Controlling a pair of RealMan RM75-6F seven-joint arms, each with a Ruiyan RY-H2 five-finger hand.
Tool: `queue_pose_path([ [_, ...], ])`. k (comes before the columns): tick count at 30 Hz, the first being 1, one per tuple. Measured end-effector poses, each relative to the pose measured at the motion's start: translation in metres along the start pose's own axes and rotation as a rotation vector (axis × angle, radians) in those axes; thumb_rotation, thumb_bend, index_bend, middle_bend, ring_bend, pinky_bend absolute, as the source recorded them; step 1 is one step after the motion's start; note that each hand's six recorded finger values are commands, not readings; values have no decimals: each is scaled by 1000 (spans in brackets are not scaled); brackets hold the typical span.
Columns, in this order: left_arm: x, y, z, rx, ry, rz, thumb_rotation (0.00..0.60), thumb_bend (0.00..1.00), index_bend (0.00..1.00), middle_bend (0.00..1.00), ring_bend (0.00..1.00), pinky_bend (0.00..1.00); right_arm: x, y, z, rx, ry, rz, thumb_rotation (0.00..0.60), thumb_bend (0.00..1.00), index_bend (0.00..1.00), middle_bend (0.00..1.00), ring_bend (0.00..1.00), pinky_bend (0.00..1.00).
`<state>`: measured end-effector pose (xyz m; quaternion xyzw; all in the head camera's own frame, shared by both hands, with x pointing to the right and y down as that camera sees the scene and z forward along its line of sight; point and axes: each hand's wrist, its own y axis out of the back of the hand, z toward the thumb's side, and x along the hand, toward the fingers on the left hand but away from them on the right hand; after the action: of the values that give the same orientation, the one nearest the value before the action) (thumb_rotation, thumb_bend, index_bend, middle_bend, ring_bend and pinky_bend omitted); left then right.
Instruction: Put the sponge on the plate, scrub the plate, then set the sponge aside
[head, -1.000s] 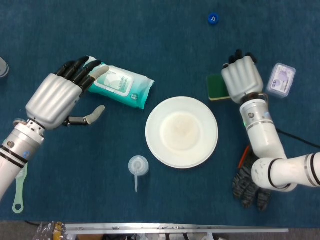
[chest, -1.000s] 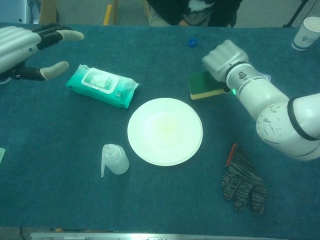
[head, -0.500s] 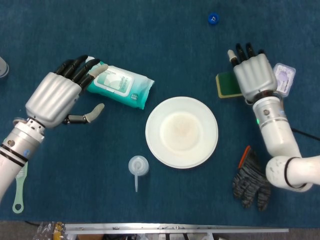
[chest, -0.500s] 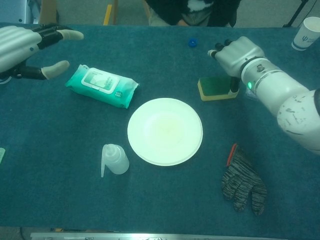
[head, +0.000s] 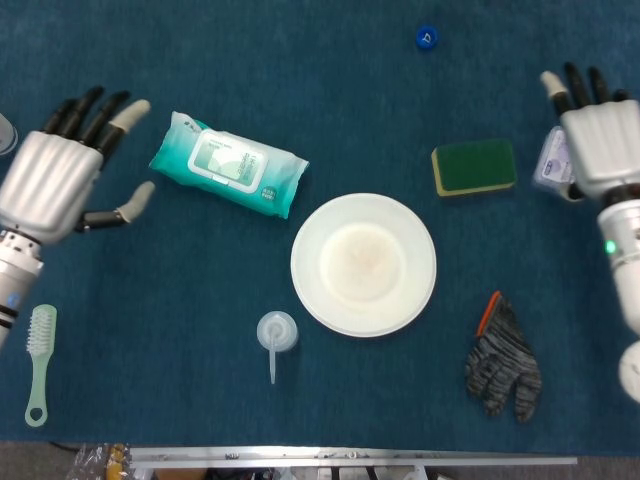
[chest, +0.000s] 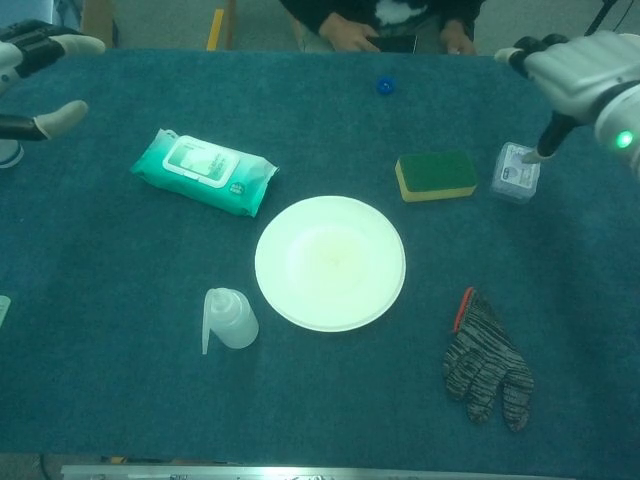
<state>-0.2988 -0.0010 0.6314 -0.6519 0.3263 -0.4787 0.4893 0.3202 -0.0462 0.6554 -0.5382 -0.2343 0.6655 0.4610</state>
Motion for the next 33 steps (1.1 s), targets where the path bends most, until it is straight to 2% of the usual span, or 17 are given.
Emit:
queue_pose_path([
  [8,-23,1,-34,70,141,22,55,327,10,29,0,54,32,-12,-59,-158,-94,-60,576,45,0,0,0,269],
  [18,-68,0,-57,51,280,50,53,328,10,30,0,54,83,-27,-115,-257,-167,-150,576,45,0,0,0,269],
  [26,-99,4,-57,41,312,84,53,328,10,31,0,54,115,-34,-128,-263,-170,-169,572,43,0,0,0,268],
  [33,-111,6,-50,32,308,103,57,327,10,32,0,54,133,-30,-127,-280,-133,-201,568,42,0,0,0,269],
])
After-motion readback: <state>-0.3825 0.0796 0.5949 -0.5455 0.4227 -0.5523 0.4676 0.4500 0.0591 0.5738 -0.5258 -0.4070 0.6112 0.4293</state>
